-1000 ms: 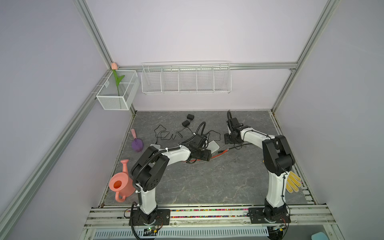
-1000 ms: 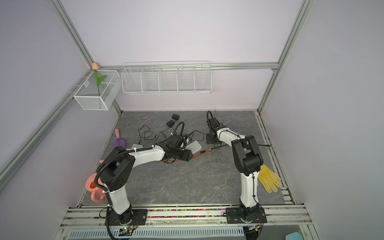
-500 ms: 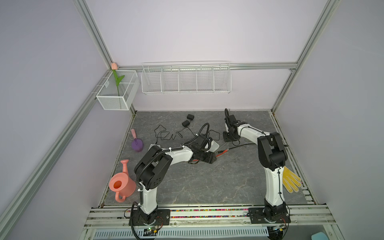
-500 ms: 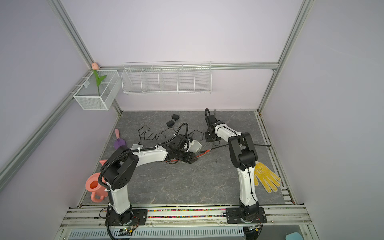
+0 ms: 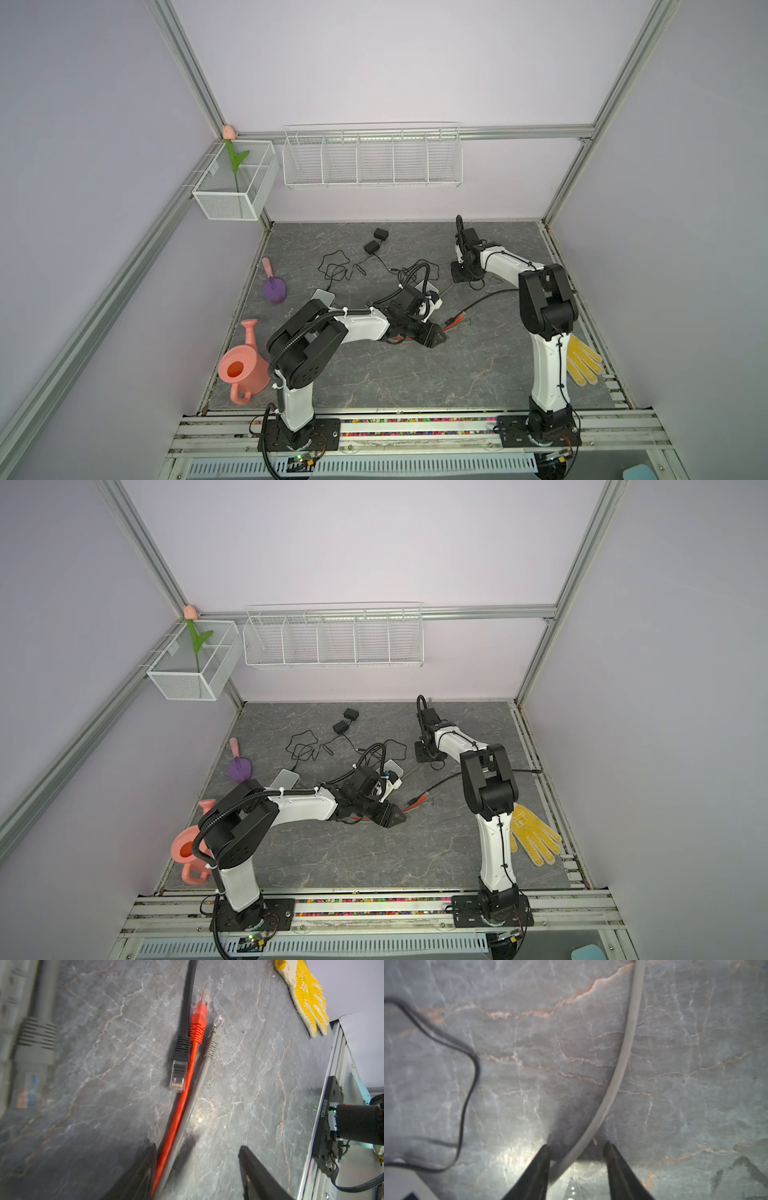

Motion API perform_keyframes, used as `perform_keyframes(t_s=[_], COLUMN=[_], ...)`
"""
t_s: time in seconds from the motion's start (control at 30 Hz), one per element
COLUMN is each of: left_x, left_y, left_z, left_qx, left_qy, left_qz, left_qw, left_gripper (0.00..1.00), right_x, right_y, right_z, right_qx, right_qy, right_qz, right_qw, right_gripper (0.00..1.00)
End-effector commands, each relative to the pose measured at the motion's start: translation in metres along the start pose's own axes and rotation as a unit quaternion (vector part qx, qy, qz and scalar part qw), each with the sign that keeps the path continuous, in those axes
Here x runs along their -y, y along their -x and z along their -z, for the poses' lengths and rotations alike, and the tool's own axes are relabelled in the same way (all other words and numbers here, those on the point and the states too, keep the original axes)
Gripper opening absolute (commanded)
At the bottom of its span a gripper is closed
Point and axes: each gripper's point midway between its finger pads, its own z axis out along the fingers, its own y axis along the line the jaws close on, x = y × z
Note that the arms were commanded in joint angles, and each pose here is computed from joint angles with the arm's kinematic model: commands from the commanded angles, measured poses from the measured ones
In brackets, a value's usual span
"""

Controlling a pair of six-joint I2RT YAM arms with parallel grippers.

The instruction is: Insert the plug into the switch port

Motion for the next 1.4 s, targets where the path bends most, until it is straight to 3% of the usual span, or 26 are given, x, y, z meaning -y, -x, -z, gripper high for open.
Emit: perform_keyframes(t_s=[0.0, 0.23, 0.4, 0.53, 0.87, 1.1, 1.37], left_x=[-0.039, -0.032, -0.028, -0.026, -0.029, -0.028, -0.024], left_y=[-0.116, -0.139, -0.158, -0.167, -0.174, -0.175, -0.184], left_z=[-0.003, -0.002, -0.004, -0.005, -0.004, 0.001, 0.006], left_qx=[-0.168, -0.188, -0.199, -0.199, -0.203, -0.198, -0.192], left_qy=[0.066, 0.049, 0.042, 0.036, 0.044, 0.047, 0.047], left_qz=[0.088, 0.093, 0.093, 0.097, 0.098, 0.102, 0.115], left_qw=[0.98, 0.977, 0.975, 0.974, 0.973, 0.974, 0.973], left_gripper=[0.64, 0.63, 0.63, 0.62, 0.62, 0.61, 0.61], right_x=[0.004, 0.002, 0.01, 0.007, -0.007, -0.023, -0.028], right_y=[-0.015, -0.039, -0.067, -0.091, -0.134, -0.13, -0.079], right_z=[0.022, 0.068, 0.088, 0.086, 0.059, 0.042, 0.02], right_qx=[-0.003, 0.047, 0.053, 0.046, 0.003, 0.0, 0.008], right_qy=[0.007, 0.047, 0.035, 0.052, 0.057, 0.074, 0.086], right_qz=[-0.012, -0.072, -0.107, -0.121, -0.151, -0.171, -0.206], right_qw=[1.0, 0.995, 0.992, 0.99, 0.987, 0.983, 0.975], right_gripper=[0.53, 0.55, 0.56, 0.62, 0.62, 0.59, 0.52])
